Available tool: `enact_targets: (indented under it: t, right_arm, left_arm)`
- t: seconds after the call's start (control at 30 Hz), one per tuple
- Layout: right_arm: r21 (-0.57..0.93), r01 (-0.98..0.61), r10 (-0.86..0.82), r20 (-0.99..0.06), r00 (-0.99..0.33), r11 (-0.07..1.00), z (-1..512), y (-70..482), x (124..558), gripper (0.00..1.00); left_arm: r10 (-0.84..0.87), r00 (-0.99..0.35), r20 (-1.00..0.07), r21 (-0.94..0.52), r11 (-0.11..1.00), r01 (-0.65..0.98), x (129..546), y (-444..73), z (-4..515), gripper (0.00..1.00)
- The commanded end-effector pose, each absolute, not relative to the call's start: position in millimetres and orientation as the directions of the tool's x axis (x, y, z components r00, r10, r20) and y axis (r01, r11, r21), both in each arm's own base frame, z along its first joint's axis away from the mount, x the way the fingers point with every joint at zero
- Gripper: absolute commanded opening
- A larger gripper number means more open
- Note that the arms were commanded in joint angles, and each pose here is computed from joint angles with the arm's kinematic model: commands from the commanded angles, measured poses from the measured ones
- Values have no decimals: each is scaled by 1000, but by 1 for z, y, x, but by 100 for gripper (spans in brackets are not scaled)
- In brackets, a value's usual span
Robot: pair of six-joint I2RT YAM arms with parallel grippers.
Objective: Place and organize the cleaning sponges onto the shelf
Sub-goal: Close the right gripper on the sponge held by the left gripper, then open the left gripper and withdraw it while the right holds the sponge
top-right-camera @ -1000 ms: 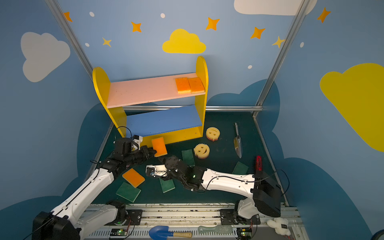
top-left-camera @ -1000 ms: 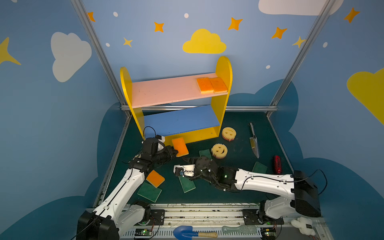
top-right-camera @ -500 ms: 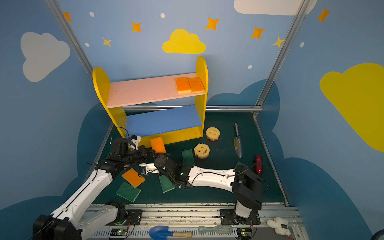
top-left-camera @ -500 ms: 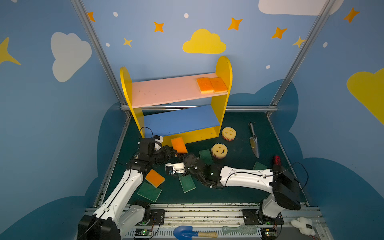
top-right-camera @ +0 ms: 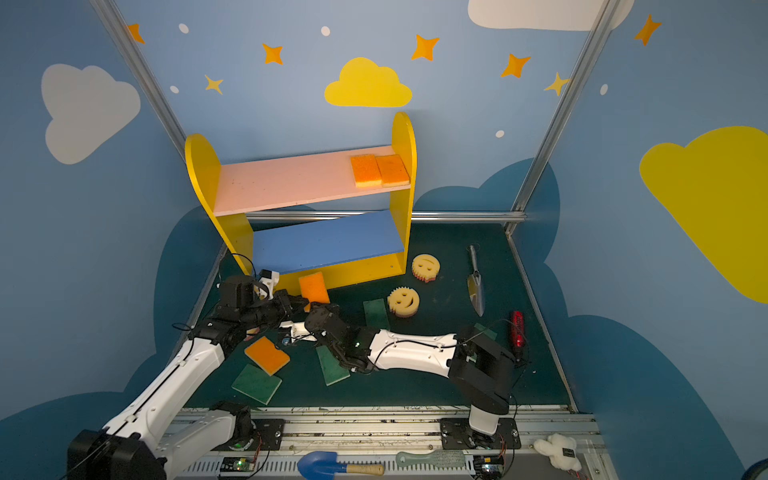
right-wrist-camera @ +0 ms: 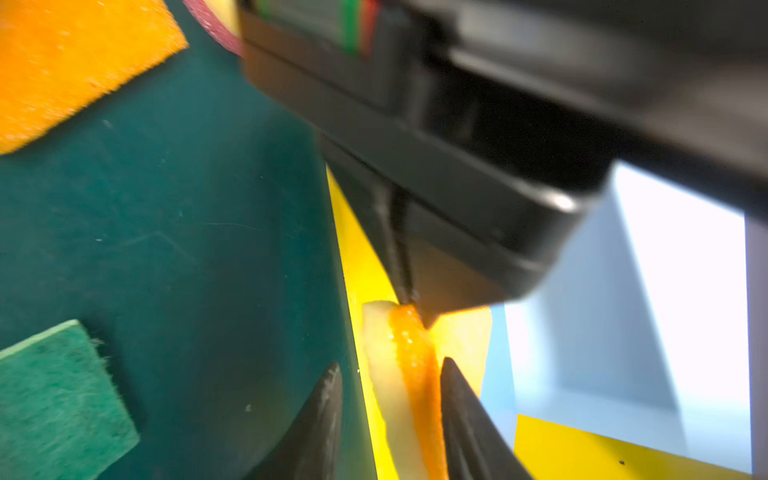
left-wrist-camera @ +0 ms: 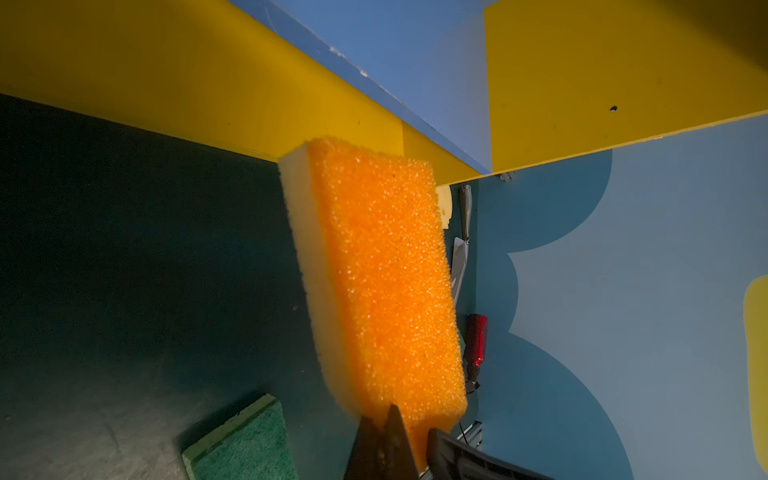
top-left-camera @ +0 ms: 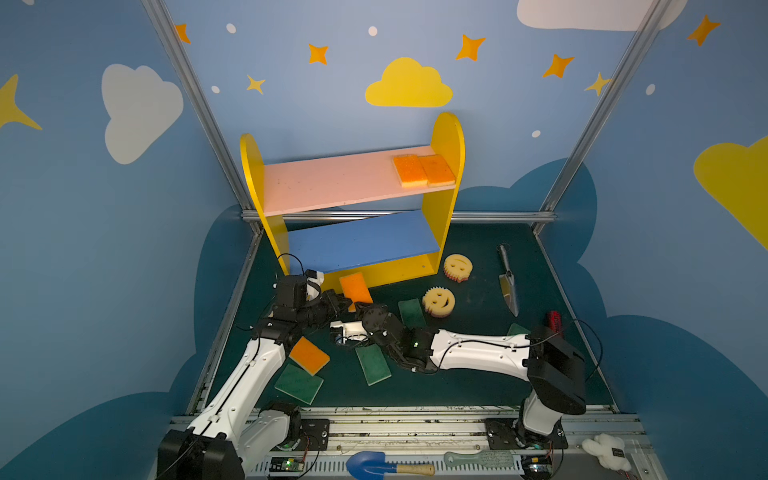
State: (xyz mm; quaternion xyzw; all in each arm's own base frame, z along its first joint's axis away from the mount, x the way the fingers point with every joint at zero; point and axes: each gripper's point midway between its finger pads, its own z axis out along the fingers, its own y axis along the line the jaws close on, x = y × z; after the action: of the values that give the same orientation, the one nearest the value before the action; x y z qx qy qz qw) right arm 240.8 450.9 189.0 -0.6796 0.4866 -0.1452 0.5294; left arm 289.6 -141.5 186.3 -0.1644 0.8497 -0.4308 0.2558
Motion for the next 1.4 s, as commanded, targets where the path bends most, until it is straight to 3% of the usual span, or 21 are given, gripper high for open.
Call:
enact_targets:
  t: [0.0, 0.33, 0.67, 0.77, 0.8, 0.83, 0.9, 1.07, 1.1, 1.37]
  right_arm:
    - [-869, -490, -820, -332, 466, 74, 200, 444, 249, 34]
    - [-871, -486, -819, -331, 468, 74, 199, 448, 251, 29]
    - [-861, -498, -824, -352, 444, 100, 199, 444, 253, 2]
    - [-855, -506, -818, -370, 440, 115, 203, 445, 251, 0]
    - [-852, -508, -815, -379, 437, 124, 206, 445, 251, 0]
    - [-850, -510, -814, -386, 435, 131, 208, 444, 251, 0]
    - [-841, -520, -808, -408, 425, 150, 212, 441, 249, 0]
    - [-824, -533, -797, -448, 405, 192, 227, 432, 246, 0]
    - [-821, -534, -795, -456, 401, 202, 232, 428, 245, 0]
    - [-779, -551, -764, -542, 351, 300, 274, 385, 232, 0]
  left_arm:
    - [-491, -821, -291, -826, 562, -42, 290, -144, 189, 3]
    - [-474, -837, -273, -844, 536, -28, 290, -150, 193, 3]
    - [-463, -840, -284, -836, 548, -20, 289, -150, 199, 3]
    - [-465, -836, -291, -834, 552, -16, 289, -149, 201, 3]
    - [-464, -837, -290, -834, 551, -16, 289, -149, 202, 6]
    - [-460, -839, -291, -835, 550, -12, 288, -150, 203, 16]
    - [-454, -838, -304, -833, 553, 3, 287, -150, 208, 44]
    - [-451, -804, -388, -810, 582, 64, 281, -143, 223, 94]
    - [-457, -787, -415, -800, 594, 77, 279, -140, 226, 99]
    - [-564, -652, -507, -760, 650, 29, 270, -108, 230, 99]
